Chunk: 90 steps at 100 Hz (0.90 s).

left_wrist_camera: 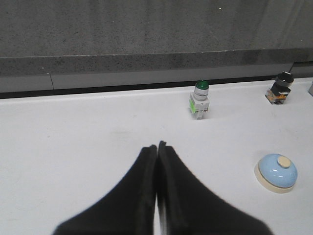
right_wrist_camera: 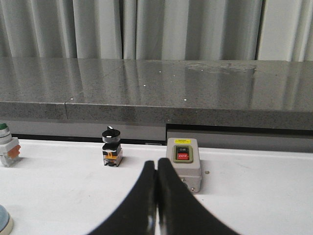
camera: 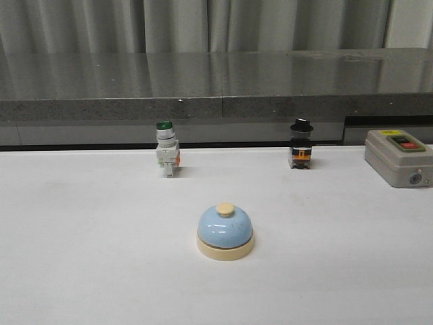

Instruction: Place and press bell with both arms

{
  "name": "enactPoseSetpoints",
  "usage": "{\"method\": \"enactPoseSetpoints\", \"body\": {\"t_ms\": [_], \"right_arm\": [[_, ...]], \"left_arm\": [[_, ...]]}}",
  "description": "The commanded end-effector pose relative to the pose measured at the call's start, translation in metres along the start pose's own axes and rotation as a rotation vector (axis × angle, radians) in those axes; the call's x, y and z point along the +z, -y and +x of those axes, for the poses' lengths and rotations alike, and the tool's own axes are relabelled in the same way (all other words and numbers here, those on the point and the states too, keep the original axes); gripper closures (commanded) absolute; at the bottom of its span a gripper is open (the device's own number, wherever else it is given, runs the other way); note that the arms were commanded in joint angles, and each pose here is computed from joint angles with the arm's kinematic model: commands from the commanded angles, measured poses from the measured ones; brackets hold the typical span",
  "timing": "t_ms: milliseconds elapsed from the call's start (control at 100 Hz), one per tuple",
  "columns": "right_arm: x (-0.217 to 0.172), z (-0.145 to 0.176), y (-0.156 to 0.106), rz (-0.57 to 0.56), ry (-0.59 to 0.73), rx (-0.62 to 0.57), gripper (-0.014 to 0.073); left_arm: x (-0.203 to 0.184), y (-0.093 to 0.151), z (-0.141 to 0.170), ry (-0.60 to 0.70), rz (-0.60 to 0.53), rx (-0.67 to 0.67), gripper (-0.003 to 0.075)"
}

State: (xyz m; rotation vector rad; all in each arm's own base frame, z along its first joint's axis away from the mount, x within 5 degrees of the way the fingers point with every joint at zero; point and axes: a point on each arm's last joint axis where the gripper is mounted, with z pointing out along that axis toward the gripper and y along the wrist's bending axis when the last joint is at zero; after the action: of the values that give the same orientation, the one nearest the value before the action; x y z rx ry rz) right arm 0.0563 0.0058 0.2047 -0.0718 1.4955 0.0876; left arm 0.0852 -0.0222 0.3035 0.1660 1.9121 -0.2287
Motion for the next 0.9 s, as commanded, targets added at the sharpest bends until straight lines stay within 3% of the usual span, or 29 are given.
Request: {"method": "enactPoseSetpoints", "body": {"t_ms": [0, 210, 390, 690, 890], "right_arm": [[-0.002, -0.014, 0.000, 0.003, 0.116, -0.006, 0.0664], [-0.002, -0.014, 0.000, 0.003, 0.116, -0.006, 0.0664], [-0.002, -0.014, 0.000, 0.003, 0.116, -0.006, 0.0664], [-0.002, -0.014, 0.000, 0.003, 0.116, -0.006, 0.0664], [-0.002, -0.014, 0.000, 0.003, 0.116, -0.006, 0.0664]], "left_arm": [[-0.003, 0.000, -0.015, 0.100, 0.000, -0.018, 0.0739], [-0.005, -0.003, -0.016, 0.140, -0.040, 0.057, 0.0739], [-0.009, -0.005, -0.005, 0.282, -0.062, 0.091, 0.0740], [-0.003, -0.011, 0.056, 0.475, -0.081, 0.111, 0.0740], [0.006, -0.013, 0.093, 0.476, -0.082, 0.111, 0.0740]]}}
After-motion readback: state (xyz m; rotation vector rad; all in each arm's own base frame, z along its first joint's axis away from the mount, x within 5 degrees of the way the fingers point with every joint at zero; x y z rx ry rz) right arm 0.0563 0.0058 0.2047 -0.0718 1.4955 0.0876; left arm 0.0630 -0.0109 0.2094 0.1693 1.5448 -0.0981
